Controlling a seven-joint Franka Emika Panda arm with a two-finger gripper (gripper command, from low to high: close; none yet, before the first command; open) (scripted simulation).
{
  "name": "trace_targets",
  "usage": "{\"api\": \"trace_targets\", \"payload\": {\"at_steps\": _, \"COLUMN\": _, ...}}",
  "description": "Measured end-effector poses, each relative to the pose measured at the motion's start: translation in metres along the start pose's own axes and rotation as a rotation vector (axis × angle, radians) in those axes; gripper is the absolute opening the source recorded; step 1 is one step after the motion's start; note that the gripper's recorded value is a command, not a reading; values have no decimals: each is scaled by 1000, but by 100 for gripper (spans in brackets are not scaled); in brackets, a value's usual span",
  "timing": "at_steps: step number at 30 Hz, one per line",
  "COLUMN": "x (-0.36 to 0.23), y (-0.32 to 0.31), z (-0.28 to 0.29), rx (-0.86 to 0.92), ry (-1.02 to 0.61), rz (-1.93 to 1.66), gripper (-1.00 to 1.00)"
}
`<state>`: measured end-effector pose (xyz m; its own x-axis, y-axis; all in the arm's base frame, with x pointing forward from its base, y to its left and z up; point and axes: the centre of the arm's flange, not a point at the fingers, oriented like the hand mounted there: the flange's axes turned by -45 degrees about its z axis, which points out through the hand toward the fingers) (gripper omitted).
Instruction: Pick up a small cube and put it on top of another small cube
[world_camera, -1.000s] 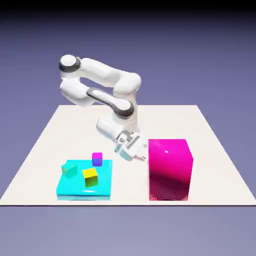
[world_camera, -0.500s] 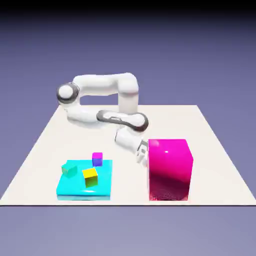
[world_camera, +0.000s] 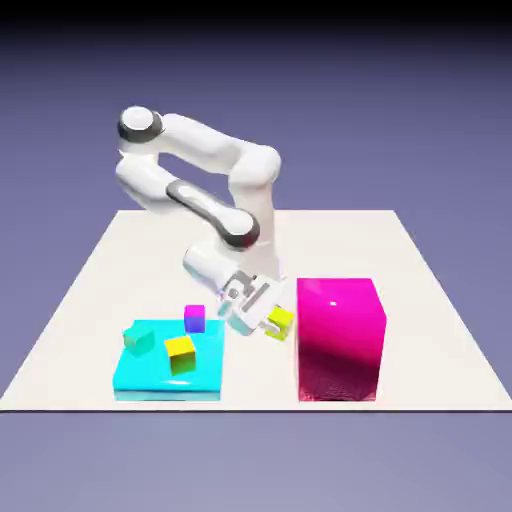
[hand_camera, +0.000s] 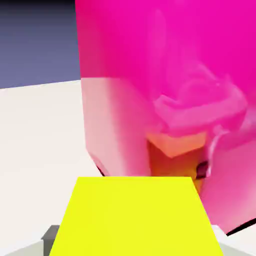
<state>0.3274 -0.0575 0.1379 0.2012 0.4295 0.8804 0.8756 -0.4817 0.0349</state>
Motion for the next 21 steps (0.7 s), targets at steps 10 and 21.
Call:
{"api": "trace_targets", "payload": {"at_steps": 10, "x": -4, "y": 146, "z": -145, "rx": -187, "ry": -5, "rz": 143, "gripper": -100}}
{"api": "trace_targets", "payload": {"at_steps": 21, "x": -66, "y": 161, "z": -271, "rx": -155, "ry": 136, "rz": 109, "gripper": -100}}
